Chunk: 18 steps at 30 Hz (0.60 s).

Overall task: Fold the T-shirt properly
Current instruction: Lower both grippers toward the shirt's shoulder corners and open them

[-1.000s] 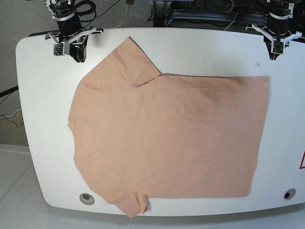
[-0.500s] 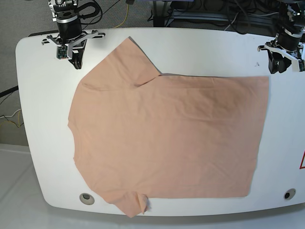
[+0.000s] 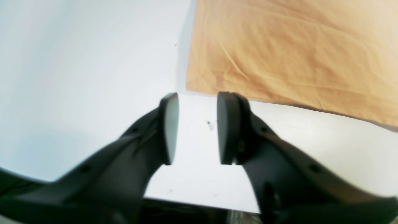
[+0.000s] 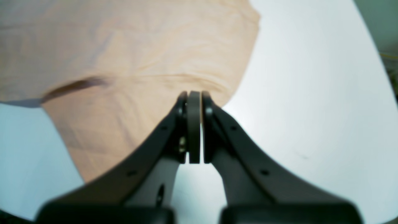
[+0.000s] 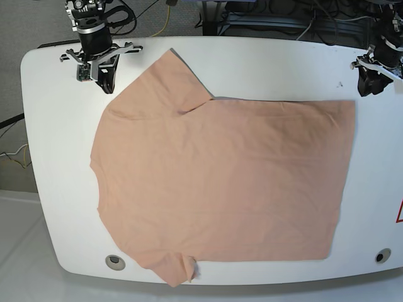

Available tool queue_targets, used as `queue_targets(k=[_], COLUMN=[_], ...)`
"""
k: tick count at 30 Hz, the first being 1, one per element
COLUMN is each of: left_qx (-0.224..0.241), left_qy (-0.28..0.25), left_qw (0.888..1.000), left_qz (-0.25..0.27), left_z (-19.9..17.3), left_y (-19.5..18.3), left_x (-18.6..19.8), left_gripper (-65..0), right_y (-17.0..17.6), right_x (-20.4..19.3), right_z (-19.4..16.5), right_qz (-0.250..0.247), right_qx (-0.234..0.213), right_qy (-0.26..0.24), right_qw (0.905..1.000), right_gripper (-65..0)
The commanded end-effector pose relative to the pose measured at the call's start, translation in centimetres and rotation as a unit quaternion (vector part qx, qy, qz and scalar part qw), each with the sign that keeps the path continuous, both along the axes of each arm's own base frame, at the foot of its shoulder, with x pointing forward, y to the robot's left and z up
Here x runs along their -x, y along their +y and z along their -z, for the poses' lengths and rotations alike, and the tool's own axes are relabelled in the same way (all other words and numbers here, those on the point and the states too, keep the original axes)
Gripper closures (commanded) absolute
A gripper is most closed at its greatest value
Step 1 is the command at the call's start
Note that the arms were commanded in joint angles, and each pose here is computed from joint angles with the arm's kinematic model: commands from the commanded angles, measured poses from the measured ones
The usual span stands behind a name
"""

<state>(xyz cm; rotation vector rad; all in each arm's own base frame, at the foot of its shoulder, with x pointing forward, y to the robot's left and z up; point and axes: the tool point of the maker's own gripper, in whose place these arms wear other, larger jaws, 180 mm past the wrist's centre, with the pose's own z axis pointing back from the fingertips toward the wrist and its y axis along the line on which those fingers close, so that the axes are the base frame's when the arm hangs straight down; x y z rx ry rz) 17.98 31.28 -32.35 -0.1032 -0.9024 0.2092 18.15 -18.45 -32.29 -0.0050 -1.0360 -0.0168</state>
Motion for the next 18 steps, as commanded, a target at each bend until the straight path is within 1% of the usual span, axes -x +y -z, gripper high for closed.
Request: queue_targets(k=[1, 4, 6, 10, 14, 16, 18], left_qx=[-0.001, 0.009, 0.019, 0.022, 0.021, 0.019, 0.021], left_qy=[-0.005, -0.001, -0.021, -0.02, -0.017, -0.018, -0.018], left_qw=[1.0, 1.0, 0.999, 0.999, 0.999, 0.999, 1.0], left_qz=[0.005, 0.014, 0.026, 0.028, 0.026, 0.018, 0.014], left_z=[-0.3, 0.1, -0.7, -0.5, -0.3, -0.5, -0.5], left_y=[0.4, 0.2, 0.0, 0.0, 0.1, 0.3, 0.5], left_x=[-0.3, -0.5, -2.3, -2.9, -3.3, -3.7, -3.9], left_gripper=[-24.0, -25.2, -26.0, -24.9, -23.5, -21.7, -20.9], right_y=[-0.3, -0.4, -0.3, -0.2, -0.2, 0.1, 0.2], right_x=[-0.1, 0.0, 0.2, 0.3, 0.2, 0.0, -0.2], right_z=[-0.1, 0.7, 1.7, 2.2, 2.3, 1.9, 1.7], right_qz=[0.005, 0.012, 0.03, 0.036, 0.039, 0.041, 0.04], right_qx=[0.001, -0.003, -0.021, -0.029, -0.034, -0.05, -0.053], right_qy=[-0.006, 0.003, 0.012, 0.017, 0.017, 0.011, 0.009], right_qw=[1.0, 0.9999, 0.9992, 0.9988, 0.9985, 0.9978, 0.9978], right_gripper=[-2.6, -6.4, -8.4, -7.6, -8.2, -10.6, -11.6])
